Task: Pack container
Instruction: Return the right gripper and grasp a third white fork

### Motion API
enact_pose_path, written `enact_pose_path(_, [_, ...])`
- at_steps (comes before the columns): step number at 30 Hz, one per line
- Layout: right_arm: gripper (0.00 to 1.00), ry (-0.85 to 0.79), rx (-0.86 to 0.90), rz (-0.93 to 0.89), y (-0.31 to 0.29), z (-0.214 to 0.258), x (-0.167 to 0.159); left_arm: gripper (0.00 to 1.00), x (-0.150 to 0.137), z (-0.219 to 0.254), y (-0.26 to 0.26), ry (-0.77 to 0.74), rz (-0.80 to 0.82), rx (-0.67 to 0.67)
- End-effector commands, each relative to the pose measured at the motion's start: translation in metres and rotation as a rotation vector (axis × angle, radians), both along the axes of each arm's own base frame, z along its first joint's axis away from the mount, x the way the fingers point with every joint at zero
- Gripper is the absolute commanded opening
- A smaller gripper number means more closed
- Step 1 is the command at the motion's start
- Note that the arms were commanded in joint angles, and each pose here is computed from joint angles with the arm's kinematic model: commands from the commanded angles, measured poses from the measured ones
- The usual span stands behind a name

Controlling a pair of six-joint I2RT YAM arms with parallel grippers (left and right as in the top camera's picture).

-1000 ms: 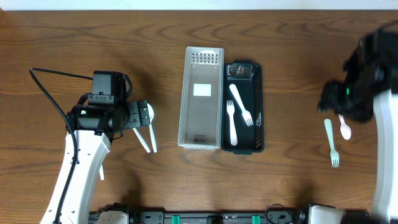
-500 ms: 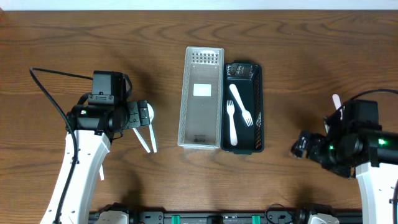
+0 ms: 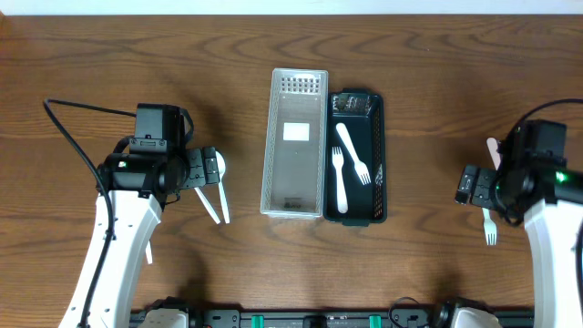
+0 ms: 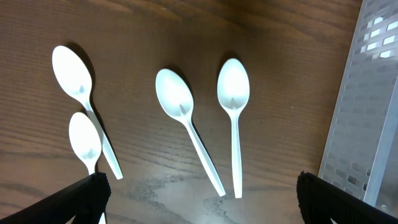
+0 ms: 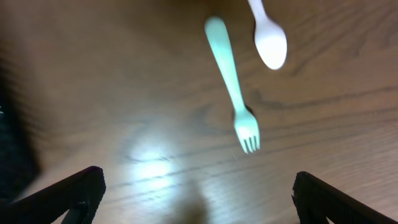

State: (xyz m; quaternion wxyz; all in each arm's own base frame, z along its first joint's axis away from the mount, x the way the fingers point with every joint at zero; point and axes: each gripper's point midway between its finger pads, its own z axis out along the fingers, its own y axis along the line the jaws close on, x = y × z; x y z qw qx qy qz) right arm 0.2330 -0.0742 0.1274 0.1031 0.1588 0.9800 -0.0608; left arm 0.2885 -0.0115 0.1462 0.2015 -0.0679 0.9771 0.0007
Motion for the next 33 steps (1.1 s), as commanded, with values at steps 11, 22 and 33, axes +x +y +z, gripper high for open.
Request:
enact_pose_path(11, [0.95,0.326,-0.06,0.092,-0.036,-0.068,-0.007,0.98,0.003,0.004,0.0,-0.01,-0.001,0.003])
enact_pose_path(22, [0.92,0.378,-0.008,0.073,-0.037,-0.11,-0.009,0.98,0.003,0.004,0.0,-0.01,-0.001,0.003])
enact_pose_path(33, [0.87,0.351,0.085,0.018,-0.03,-0.141,-0.028,0.98,0.003,0.004,0.0,-0.01,-0.001,0.004])
